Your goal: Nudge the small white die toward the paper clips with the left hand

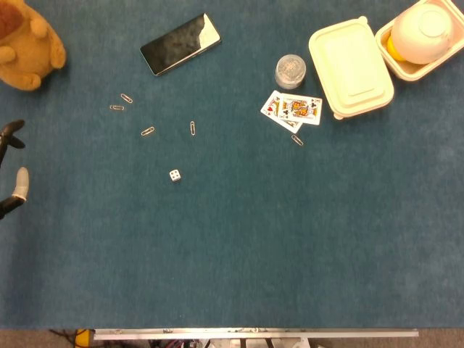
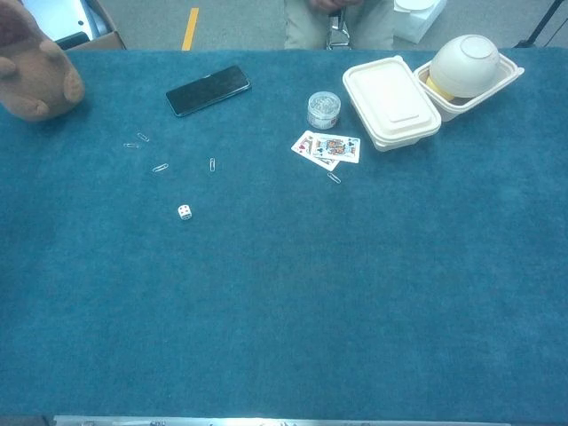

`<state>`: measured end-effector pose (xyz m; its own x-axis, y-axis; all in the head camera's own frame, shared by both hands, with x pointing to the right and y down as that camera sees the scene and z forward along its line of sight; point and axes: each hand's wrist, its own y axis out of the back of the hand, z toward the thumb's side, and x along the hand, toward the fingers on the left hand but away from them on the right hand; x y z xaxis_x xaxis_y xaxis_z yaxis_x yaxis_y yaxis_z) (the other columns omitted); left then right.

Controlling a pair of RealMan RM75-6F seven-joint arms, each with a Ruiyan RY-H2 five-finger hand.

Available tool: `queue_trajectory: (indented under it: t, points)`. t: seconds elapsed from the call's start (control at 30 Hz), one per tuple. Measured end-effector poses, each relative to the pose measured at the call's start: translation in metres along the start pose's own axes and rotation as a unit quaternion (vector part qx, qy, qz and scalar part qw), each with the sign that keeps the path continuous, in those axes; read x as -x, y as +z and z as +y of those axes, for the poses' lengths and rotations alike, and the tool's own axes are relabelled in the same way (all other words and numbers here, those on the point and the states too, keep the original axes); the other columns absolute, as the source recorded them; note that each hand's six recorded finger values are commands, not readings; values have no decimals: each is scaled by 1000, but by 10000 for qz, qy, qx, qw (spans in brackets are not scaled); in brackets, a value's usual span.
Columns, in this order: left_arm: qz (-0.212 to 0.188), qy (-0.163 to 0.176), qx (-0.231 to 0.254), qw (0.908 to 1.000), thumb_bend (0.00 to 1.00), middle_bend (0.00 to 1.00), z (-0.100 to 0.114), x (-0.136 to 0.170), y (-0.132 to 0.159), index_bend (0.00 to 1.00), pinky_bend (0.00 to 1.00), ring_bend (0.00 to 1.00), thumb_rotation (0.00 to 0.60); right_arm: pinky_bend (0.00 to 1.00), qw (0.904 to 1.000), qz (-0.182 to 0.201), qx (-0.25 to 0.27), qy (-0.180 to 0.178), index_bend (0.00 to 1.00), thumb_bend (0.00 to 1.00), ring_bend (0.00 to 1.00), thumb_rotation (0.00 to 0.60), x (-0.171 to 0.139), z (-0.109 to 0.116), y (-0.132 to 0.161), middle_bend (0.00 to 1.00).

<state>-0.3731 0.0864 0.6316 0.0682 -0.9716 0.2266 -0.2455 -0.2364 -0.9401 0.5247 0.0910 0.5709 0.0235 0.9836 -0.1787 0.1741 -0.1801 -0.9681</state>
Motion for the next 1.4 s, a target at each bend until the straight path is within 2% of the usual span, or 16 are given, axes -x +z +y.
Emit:
queue_trajectory:
  t: [0.17, 0.37, 0.47, 0.67, 0.73, 0.83, 0.93, 1.0, 1.2, 1.3, 1.4]
  points:
    - [-45, -25, -19, 10000, 491, 361, -1, -1, 2, 145, 201, 281, 600, 250, 10000, 10, 12, -2, 296, 85, 160, 600, 0, 0, -1, 295]
    - [-279, -155, -91, 9994, 491, 361, 0, -4, 9, 145, 201, 281, 600, 250, 10000, 41, 24, -39, 297, 85, 160, 600, 0, 2, 0, 295]
    - [-434, -265, -74, 9987, 490, 361, 0, -7, 15, 145, 201, 281, 600, 250, 10000, 63, 36, -52, 296, 85, 160, 600, 1, 3, 1, 295]
    - [-868, -714, -38, 9937, 491, 396, -6, -12, 32, 145, 219, 294, 600, 250, 9999, 102, 44, -30, 296, 85, 160, 600, 3, 2, 2, 295]
    - [-1033, -896, -41, 9906, 491, 444, -9, -14, 39, 145, 270, 345, 600, 250, 9999, 107, 39, -26, 297, 85, 160, 600, 3, 2, 2, 295]
    - [-1301, -1153, -65, 9847, 491, 551, -13, -18, 51, 145, 406, 478, 600, 250, 9999, 109, 39, -29, 297, 85, 160, 600, 3, 3, 2, 295]
    - [-1575, -1403, -123, 9774, 491, 722, -19, -22, 64, 145, 590, 666, 600, 250, 9999, 92, 31, -29, 297, 85, 160, 600, 3, 3, 0, 295]
    - [-1735, -1574, -162, 9720, 507, 800, -23, -23, 71, 145, 675, 746, 600, 250, 10000, 82, 21, -24, 297, 85, 160, 600, 3, 3, 0, 295]
    - [-2114, -2099, -283, 9542, 724, 978, -40, -27, 91, 144, 864, 938, 600, 250, 10000, 64, -3, -7, 296, 85, 160, 600, 4, 3, 0, 295]
    - [-2243, -2372, -364, 9445, 813, 1000, -50, -29, 98, 125, 923, 990, 600, 250, 10000, 55, -20, 13, 297, 85, 160, 600, 5, 2, 0, 295]
    - [-2313, -2658, -441, 9348, 890, 1000, -61, -29, 103, 88, 956, 1000, 600, 250, 10000, 41, -29, 26, 297, 85, 160, 600, 6, 1, -1, 295]
